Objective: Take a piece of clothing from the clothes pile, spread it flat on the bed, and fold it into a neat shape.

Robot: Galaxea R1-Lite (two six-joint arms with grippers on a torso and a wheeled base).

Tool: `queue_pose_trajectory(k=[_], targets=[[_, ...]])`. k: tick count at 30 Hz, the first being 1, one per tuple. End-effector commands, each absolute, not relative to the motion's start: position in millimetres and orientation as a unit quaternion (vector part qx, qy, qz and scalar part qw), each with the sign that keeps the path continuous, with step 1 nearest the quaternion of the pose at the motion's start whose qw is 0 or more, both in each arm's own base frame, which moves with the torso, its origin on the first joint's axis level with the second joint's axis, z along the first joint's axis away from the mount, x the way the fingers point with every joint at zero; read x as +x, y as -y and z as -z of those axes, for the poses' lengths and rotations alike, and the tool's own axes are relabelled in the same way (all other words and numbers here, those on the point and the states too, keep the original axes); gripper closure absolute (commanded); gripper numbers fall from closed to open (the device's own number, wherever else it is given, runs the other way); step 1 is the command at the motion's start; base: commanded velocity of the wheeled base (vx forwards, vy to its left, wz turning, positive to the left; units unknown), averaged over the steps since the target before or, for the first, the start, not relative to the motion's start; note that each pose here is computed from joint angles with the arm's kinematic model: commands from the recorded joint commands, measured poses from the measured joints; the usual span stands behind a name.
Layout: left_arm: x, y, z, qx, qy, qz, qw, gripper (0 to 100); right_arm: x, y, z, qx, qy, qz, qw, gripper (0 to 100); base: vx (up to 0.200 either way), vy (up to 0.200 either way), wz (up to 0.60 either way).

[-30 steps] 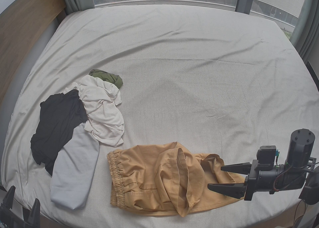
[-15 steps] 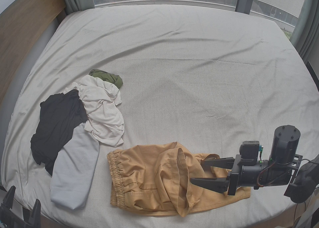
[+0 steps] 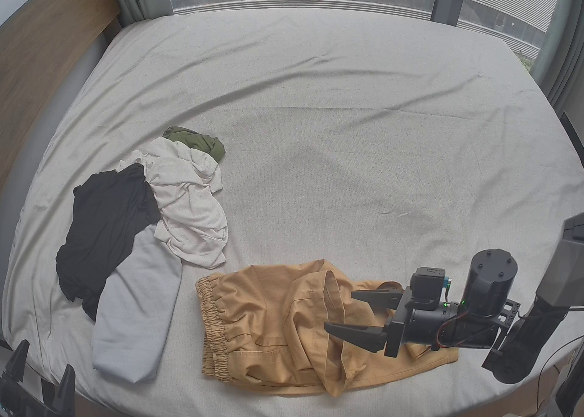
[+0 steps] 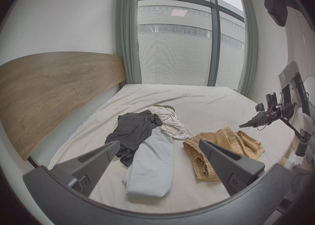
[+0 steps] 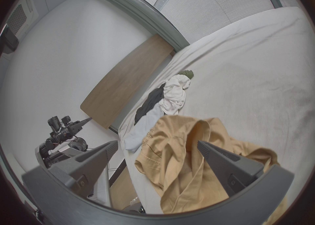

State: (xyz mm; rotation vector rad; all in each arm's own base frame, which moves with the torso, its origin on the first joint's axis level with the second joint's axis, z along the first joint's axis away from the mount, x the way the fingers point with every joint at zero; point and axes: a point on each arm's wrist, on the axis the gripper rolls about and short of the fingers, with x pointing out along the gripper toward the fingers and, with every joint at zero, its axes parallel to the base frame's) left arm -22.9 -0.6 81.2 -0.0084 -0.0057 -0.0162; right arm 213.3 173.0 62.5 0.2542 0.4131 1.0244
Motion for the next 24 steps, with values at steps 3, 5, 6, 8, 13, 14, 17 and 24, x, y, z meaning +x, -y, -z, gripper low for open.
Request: queue_pose_trajectory(k=[3, 5, 6, 8, 13, 14, 17, 24], targets=[[-23, 1, -76, -0.005, 0.002, 0.008, 1.0, 0, 225, -182, -44, 0.116, -0.216, -0.477, 0.844, 0, 0.0, 0.0, 0.0], [-23, 1, -76, -0.005, 0.002, 0.008, 1.0, 0, 227, -184, -44, 0.117, -0.214, -0.477, 0.844, 0, 0.0, 0.0, 0.0], [-23, 1, -76, -0.006, 0.002, 0.008, 1.0, 0, 231, -187, -43, 0.118, -0.21, -0.478, 0.845, 0, 0.0, 0.0, 0.0], [-23, 1, -76, -0.006, 0.002, 0.008, 1.0, 0, 233, -188, -44, 0.118, -0.206, -0.478, 0.846, 0, 0.0, 0.0, 0.0], [-23, 1, -76, -0.006, 0.002, 0.008, 1.0, 0, 245, -197, -46, 0.116, -0.219, -0.475, 0.844, 0, 0.0, 0.0, 0.0], [-23, 1, -76, -0.006, 0.002, 0.008, 1.0, 0, 247, -199, -46, 0.116, -0.224, -0.473, 0.844, 0, 0.0, 0.0, 0.0], [-23, 1, -76, -0.007, 0.002, 0.008, 1.0, 0, 251, -206, -48, 0.115, -0.223, -0.476, 0.843, 0, 0.0, 0.0, 0.0], [-23, 1, -76, -0.006, 0.002, 0.008, 1.0, 0, 257, -220, -54, 0.111, -0.222, -0.475, 0.845, 0, 0.0, 0.0, 0.0]])
